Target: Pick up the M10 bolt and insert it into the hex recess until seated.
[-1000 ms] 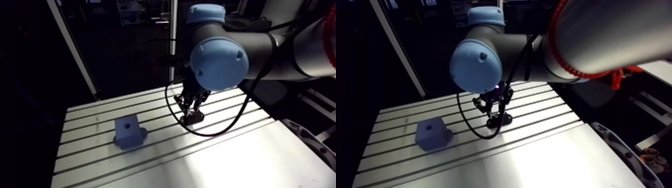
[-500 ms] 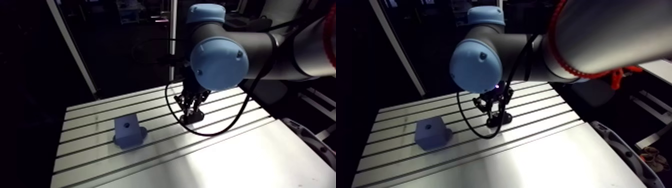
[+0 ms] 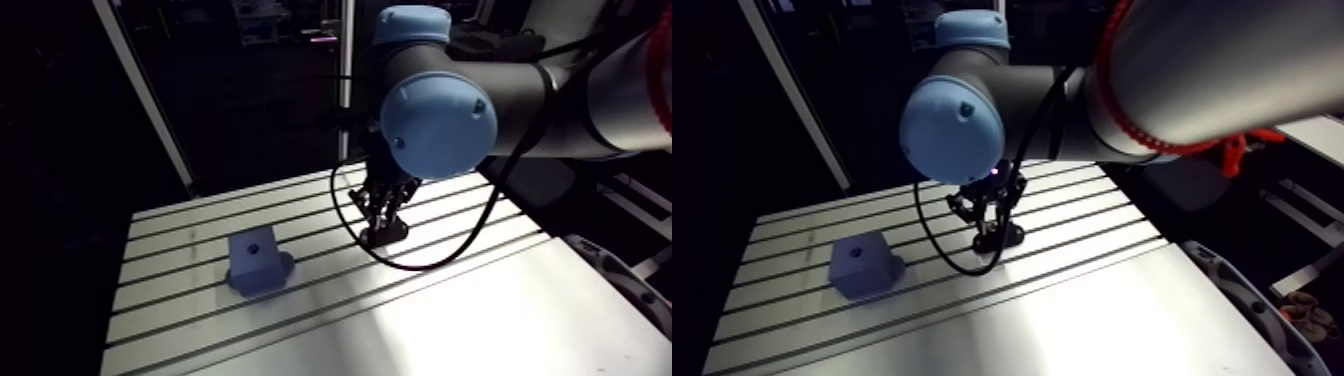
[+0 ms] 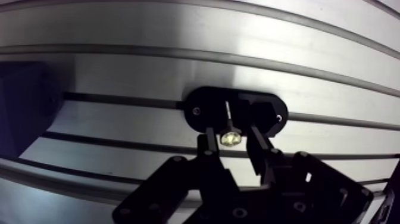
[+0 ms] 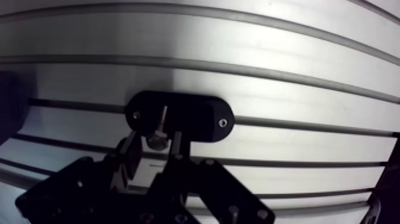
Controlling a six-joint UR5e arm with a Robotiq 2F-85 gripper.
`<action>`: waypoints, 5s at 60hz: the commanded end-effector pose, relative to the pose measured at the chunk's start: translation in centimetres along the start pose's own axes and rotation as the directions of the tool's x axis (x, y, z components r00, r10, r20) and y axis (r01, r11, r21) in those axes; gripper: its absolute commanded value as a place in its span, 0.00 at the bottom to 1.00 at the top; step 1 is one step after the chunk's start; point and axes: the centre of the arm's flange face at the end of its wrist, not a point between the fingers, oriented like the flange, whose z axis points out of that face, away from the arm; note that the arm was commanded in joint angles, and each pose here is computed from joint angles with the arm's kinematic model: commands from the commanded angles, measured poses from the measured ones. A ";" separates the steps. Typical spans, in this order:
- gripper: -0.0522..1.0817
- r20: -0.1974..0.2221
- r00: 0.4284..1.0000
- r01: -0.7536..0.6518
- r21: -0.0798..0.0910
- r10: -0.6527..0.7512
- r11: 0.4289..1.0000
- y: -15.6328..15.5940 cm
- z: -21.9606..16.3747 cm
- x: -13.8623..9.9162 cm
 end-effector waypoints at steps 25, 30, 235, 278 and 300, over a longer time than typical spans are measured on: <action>0.63 0.001 1.000 0.000 0.000 0.000 1.000 0.0 0.0 0.0; 0.63 0.000 1.000 0.000 0.000 0.000 1.000 0.0 0.0 0.1; 0.96 -0.011 1.000 0.011 0.006 -0.011 1.000 -1.2 -12.9 1.3; 0.97 0.161 0.941 0.297 0.031 -0.299 0.954 -10.9 -18.1 0.5; 0.96 0.175 0.886 0.432 0.031 -0.430 0.901 -17.7 -17.3 3.1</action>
